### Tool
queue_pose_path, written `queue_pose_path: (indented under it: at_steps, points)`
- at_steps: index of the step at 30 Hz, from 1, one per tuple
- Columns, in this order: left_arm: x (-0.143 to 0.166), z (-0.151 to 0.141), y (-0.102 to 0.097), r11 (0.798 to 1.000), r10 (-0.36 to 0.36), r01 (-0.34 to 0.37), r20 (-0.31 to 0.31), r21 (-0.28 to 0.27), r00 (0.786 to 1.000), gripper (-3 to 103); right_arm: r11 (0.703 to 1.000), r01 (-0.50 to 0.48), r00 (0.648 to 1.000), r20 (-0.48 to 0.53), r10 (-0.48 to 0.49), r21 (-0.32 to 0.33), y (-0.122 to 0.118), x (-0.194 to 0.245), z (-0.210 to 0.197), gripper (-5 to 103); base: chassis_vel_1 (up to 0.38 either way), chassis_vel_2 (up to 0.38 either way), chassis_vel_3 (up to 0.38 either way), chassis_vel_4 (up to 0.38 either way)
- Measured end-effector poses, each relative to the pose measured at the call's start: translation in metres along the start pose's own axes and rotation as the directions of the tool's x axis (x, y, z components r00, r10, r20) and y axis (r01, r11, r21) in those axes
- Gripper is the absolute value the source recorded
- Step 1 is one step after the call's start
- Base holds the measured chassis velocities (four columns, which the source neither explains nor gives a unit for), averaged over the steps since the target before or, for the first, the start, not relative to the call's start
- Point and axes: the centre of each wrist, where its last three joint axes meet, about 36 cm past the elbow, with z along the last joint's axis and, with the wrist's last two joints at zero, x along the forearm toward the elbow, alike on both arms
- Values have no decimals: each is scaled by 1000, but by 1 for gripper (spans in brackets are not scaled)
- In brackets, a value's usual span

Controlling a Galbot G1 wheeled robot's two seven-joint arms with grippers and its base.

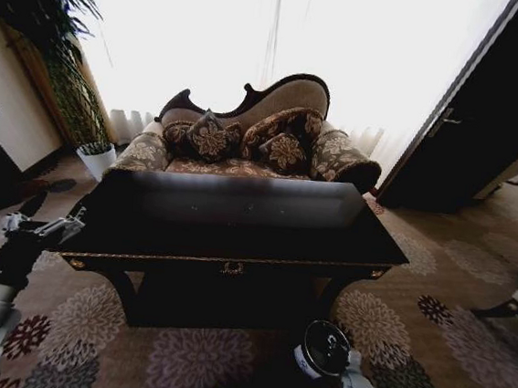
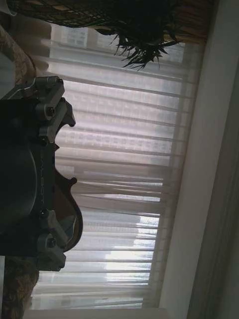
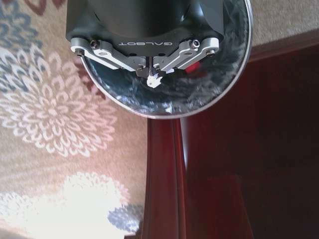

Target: Move to the front of the table and place the trash on the table into the trash bin.

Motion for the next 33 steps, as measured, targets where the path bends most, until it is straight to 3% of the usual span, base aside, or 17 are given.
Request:
queue_pose_path:
  at_steps: [12, 14, 17, 20, 24, 26, 27, 30, 32, 33]
  points:
    - [2, -2, -1, 1000, 1, -1, -3, -9, 1000, 100, 1000, -29, 998, -59, 30, 10, 6, -1, 5, -2, 0, 0, 0, 0]
    - [2, -2, -2, 1000, 0, 0, -3, -8, 1000, 100, 1000, -25, 998, -56, 25, 11, 7, -1, 5, 8, 0, 0, 0, 0]
    - [2, 0, -1, 1000, -2, 2, -5, -8, 1000, 100, 1000, -23, 998, -58, 24, 12, 7, 0, 5, 14, 0, 0, 0, 0]
    - [2, 0, -1, 1000, -1, 1, -5, -7, 1000, 100, 1000, -20, 998, -61, 21, 14, 7, -1, 4, 30, 0, 0, 0, 0]
    - [1, 1, -1, 1000, -1, 1, -5, -6, 1000, 100, 1000, -15, 998, -59, 16, 13, 9, -1, 4, 40, 0, 0, 0, 0]
    - [1, 2, 0, 1000, -1, 1, -5, -5, 1000, 100, 1000, -10, 998, -56, 11, 11, 12, 0, 4, 51, 0, 0, 0, 0]
    - [1, 2, 0, 1000, -1, 1, -5, -5, 1000, 100, 1000, -10, 998, -56, 11, 11, 12, 0, 4, 51, 0, 0, 0, 0]
    - [0, 3, 0, 1000, -2, 2, -3, -1, 1000, 100, 1000, -3, 999, -53, 4, 6, 14, 1, 5, 68, 0, 0, 0, 0]
    - [0, 3, 0, 1000, -2, 2, -4, -1, 1000, 100, 1000, -2, 999, -51, 2, 5, 15, 2, 5, 68, 0, 0, 0, 0]
    - [0, 4, 0, 1000, -2, 2, -4, 0, 1000, 100, 1000, 0, 999, -50, 0, 4, 15, 2, 5, 73, 0, 0, 0, 0]
